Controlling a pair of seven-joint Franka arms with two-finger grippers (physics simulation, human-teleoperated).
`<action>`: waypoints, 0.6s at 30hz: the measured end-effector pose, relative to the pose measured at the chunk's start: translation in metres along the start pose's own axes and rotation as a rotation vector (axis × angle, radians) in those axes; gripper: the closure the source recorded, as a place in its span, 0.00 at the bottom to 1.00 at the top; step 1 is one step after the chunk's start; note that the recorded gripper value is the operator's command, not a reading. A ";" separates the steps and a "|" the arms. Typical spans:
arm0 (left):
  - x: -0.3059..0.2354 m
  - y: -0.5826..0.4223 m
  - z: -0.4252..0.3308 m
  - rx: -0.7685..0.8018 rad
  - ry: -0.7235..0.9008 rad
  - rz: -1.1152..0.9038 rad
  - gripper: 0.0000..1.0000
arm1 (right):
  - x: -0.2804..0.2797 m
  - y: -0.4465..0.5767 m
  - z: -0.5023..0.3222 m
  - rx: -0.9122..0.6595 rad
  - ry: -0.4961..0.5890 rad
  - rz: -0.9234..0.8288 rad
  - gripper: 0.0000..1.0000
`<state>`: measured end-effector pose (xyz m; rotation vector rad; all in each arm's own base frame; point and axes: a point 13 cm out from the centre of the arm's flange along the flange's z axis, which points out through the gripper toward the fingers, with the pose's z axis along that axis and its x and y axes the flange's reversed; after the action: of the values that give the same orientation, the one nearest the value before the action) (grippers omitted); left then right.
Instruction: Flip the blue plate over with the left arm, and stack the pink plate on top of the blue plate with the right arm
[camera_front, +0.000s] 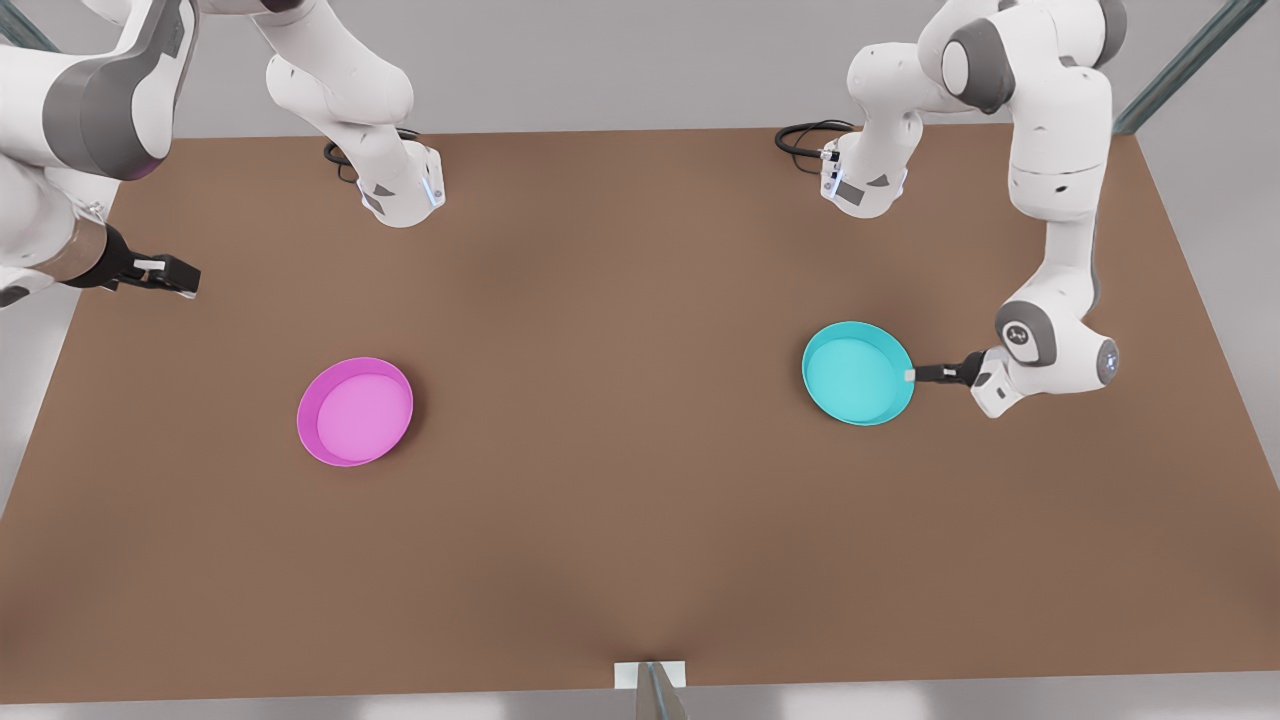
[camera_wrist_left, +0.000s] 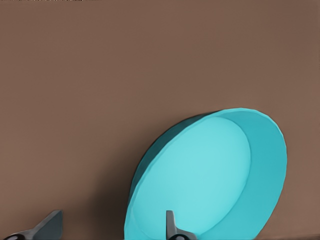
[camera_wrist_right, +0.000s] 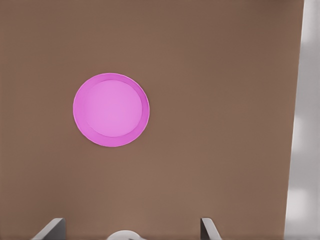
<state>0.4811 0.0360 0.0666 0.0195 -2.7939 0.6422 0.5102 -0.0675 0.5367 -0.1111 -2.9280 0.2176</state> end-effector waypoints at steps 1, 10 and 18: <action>-0.001 0.000 0.001 0.004 -0.006 0.027 0.00 | 0.000 0.000 0.000 0.001 -0.001 0.000 0.00; -0.018 -0.012 0.010 -0.036 -0.062 0.231 0.20 | 0.000 -0.001 0.002 0.002 0.004 0.003 0.00; -0.023 -0.014 0.012 -0.051 -0.070 0.303 0.42 | -0.002 -0.001 0.005 0.002 0.012 0.004 0.00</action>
<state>0.5013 0.0168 0.0557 -0.4055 -2.9060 0.6481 0.5114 -0.0697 0.5312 -0.1182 -2.9155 0.2203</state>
